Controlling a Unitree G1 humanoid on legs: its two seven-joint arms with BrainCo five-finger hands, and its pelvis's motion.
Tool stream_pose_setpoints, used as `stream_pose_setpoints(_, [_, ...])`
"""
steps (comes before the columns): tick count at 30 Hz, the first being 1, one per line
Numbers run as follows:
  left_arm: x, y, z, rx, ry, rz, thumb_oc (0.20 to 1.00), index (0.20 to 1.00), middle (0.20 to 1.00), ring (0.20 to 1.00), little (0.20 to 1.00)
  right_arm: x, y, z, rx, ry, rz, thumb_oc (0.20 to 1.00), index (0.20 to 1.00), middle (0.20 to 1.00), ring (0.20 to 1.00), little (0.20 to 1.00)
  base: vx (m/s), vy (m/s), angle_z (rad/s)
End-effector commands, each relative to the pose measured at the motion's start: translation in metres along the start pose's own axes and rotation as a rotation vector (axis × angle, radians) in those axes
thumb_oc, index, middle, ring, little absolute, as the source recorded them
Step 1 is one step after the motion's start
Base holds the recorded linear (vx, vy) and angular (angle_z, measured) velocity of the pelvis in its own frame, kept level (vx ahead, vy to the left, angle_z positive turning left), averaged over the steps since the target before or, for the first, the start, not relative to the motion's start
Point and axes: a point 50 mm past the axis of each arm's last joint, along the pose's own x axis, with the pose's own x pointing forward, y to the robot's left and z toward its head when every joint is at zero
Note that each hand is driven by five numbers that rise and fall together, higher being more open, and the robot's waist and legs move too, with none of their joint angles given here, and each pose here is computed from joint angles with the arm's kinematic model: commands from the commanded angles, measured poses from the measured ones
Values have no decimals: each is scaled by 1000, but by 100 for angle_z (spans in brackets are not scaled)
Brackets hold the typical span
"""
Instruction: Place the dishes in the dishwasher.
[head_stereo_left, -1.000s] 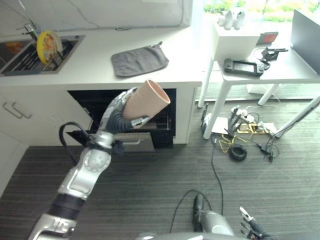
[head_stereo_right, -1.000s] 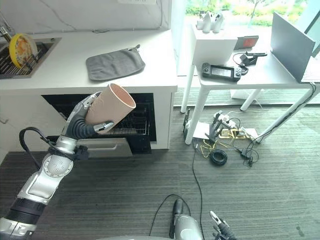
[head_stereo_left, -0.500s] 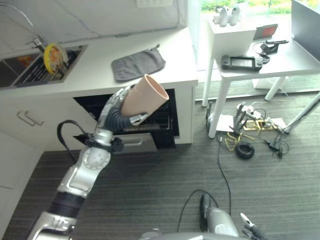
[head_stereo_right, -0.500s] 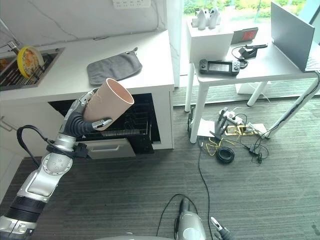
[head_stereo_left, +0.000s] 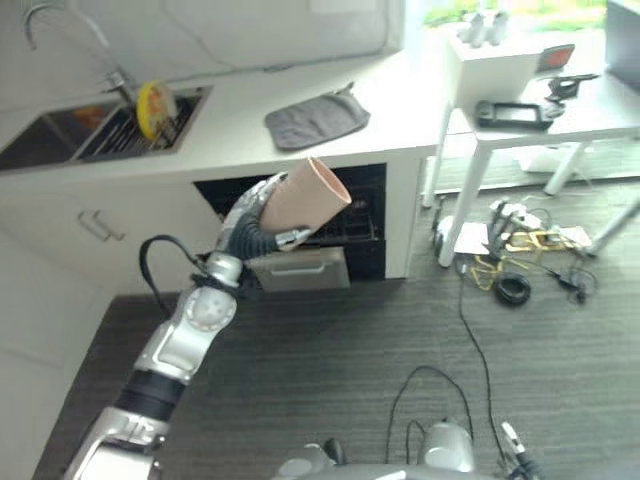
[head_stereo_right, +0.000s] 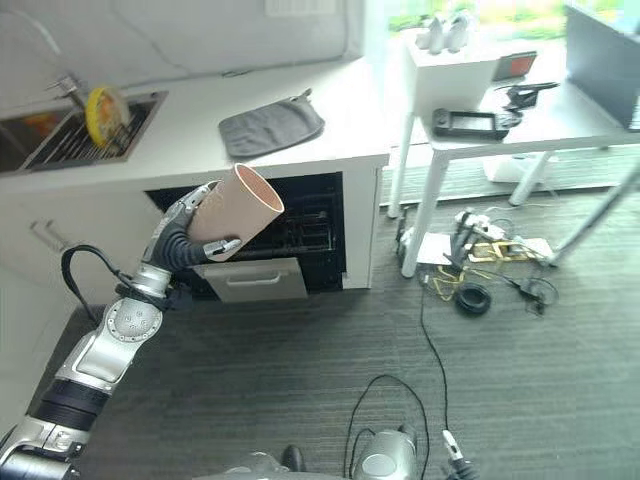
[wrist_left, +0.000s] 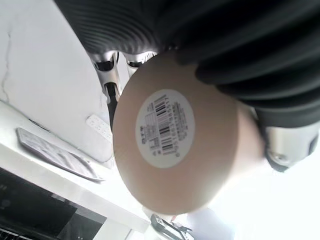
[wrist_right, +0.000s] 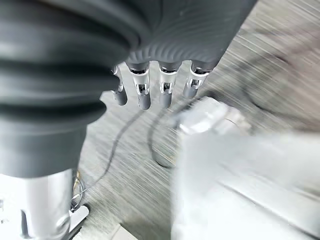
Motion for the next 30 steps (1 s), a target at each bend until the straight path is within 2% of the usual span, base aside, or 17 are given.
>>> stream_pose_setpoints(1, [17,32,34,48,-181,114,200,200,200,200,200,-2,-10,8,-50,-30,-20,1000,1000,1000,1000,1000,63,-136,-20])
stream_pose_setpoints(7, [11,39,33,58,-175,107,200,200,200,200,200,-3,-9,3,-65,-19,-3,1000,1000,1000,1000,1000,233,-282,31])
stream_pose_setpoints(14, [1,41,24,57,-114,163,200,200,200,200,200,-2,-6,21,-173,-44,36,1000,1000,1000,1000,1000,244,-299,9])
stream_pose_setpoints(17, [0,45,21,45,-98,173,200,200,200,200,200,-5,-18,21,-193,-38,13,1000,1000,1000,1000,1000,170,-189,-22])
stream_pose_setpoints(21, [0,41,24,36,-122,154,200,200,200,200,200,-8,-31,26,-146,-45,-27,1000,1000,1000,1000,1000,222,177,-6])
stream_pose_setpoints(24, [-2,40,25,39,-135,162,200,200,200,200,200,-6,-26,35,-133,-74,-17,1000,1000,1000,1000,1000,248,391,-11])
stream_pose_setpoints(26, [-1,33,24,38,-132,117,200,200,200,200,200,-5,-20,26,-59,-66,-30,1000,1000,1000,1000,1000,326,476,-33])
stream_pose_setpoints(30, [1,26,24,45,-126,116,200,200,200,200,200,-4,-16,11,-78,-22,-55,1000,1000,1000,1000,1000,151,278,21])
